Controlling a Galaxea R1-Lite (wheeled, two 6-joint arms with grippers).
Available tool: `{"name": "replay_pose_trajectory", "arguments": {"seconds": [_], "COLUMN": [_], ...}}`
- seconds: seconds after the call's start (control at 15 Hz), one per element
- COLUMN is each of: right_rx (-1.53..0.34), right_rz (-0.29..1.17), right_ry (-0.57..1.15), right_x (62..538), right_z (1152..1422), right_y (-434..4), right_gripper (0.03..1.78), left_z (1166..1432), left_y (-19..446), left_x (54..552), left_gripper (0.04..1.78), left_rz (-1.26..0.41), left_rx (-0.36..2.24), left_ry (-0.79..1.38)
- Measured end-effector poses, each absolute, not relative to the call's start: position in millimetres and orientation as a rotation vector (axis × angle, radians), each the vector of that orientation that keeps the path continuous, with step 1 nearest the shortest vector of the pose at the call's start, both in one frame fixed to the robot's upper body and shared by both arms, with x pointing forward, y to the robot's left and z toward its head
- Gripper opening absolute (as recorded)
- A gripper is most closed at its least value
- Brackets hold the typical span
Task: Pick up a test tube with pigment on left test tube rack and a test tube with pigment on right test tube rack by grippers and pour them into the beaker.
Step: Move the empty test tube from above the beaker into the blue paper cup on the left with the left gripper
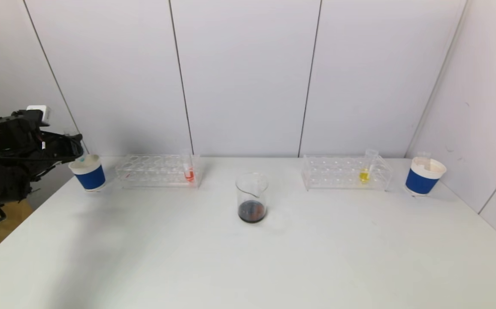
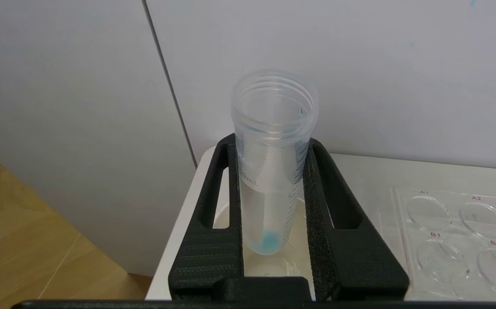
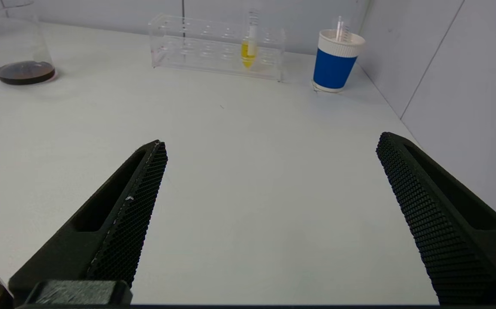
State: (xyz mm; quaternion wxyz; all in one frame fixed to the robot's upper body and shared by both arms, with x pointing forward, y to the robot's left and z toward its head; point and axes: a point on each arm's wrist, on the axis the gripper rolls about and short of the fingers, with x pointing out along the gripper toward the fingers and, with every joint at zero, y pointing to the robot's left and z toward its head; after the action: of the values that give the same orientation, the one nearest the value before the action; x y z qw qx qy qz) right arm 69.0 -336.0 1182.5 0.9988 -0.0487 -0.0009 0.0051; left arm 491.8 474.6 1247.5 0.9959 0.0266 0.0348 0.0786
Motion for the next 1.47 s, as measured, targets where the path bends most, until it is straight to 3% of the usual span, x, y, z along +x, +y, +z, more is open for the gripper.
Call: {"name": "replay_pose_trajectory", "arguments": {"seconds": [1.47], "right_rx": [-0.097], "right_rz": [0.010], "right_ry": [-0.002], "right_x": [69], "right_z": [1182], "right_y": [-336], "right_gripper": [1.77], "left_z": [1208], "left_y": [476], "left_x": [490], "left_gripper": [0.44], "left_rz": [0.159], "left_rx": [0.053], "left_ry": [0.113]}}
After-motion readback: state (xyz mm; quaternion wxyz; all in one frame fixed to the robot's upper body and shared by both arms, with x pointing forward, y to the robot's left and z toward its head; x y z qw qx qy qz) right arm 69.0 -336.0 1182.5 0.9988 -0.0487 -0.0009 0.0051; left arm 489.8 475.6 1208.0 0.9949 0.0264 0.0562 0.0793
